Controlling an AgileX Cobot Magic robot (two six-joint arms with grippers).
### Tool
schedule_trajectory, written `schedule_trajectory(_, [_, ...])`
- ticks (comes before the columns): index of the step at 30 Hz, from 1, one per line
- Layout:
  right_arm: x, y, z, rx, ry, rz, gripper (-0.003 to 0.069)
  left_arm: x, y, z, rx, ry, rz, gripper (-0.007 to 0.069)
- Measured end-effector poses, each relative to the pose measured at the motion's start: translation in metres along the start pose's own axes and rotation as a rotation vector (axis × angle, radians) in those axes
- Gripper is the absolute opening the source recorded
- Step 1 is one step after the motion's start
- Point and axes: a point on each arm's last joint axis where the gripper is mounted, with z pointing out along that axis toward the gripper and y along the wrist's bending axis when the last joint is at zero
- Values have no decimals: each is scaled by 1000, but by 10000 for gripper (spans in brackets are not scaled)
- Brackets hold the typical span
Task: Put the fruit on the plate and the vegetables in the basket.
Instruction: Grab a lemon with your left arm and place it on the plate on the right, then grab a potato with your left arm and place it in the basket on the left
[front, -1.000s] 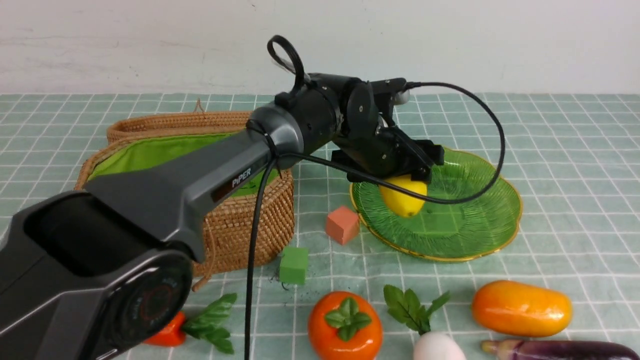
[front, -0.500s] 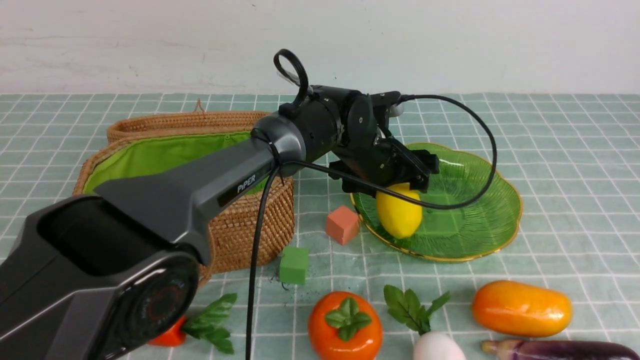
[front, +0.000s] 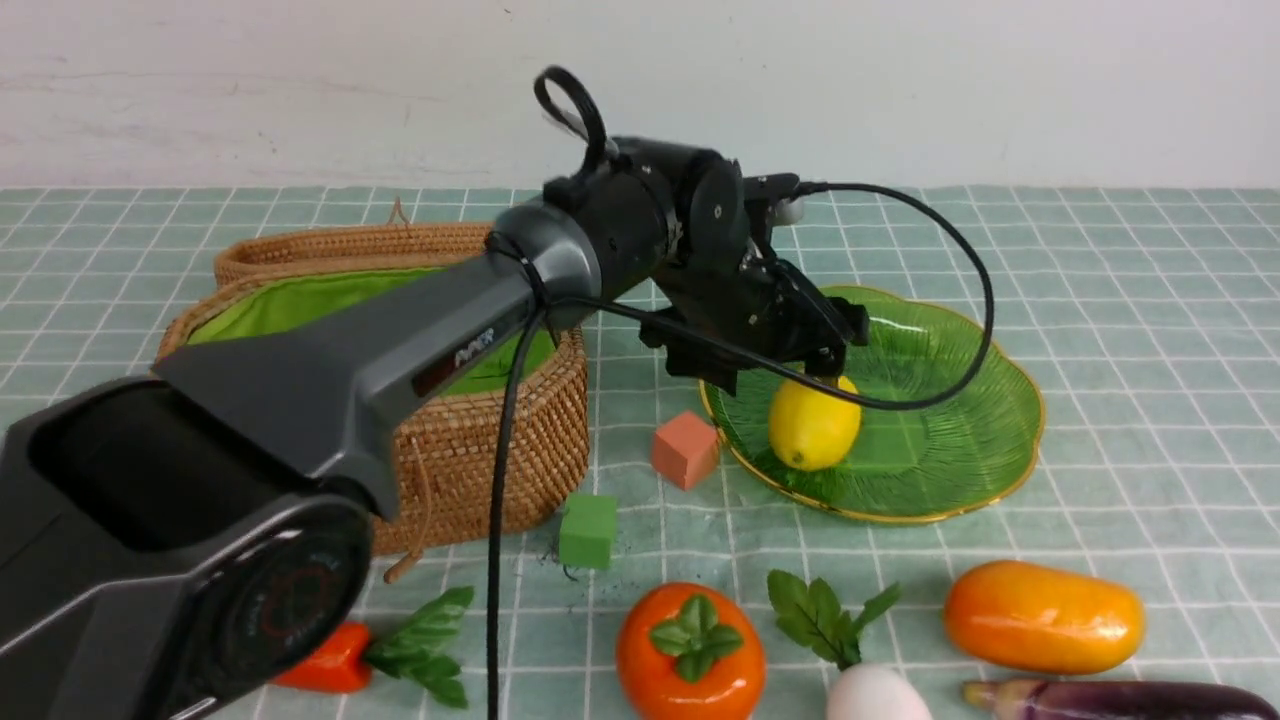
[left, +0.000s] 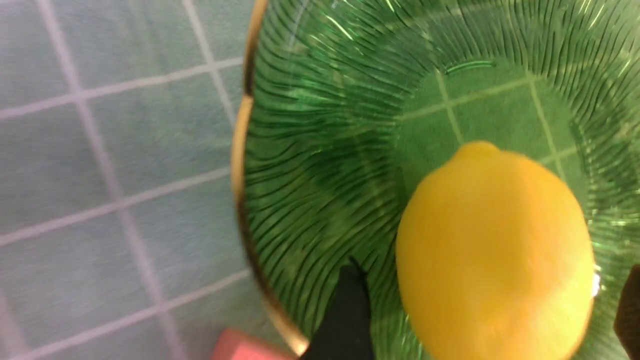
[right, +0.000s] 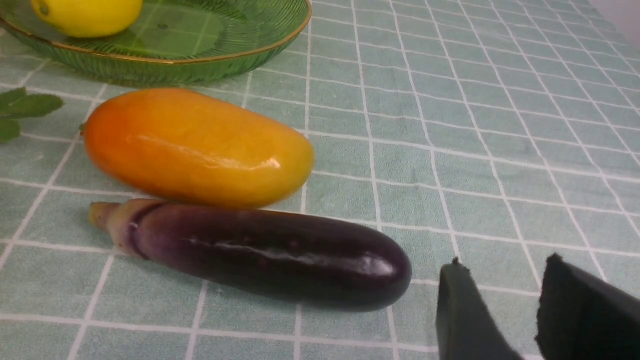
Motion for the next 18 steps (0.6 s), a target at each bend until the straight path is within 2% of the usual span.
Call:
schedule_trajectory(7, [0,0,0,0,0,0,242,-16,5,-64,-179,-34,139,554])
schedule_trajectory(8, [0,0,0,0,0,0,242,-18,10,-83,-249,-30,170,539])
schedule_trajectory(11, [0,0,0,0,0,0,242,-22,19,-116,-337,-21,175,519])
schedule_trajectory(18, [0,0,0,0,0,0,242,-21,45,-215,-358,-85,121,504])
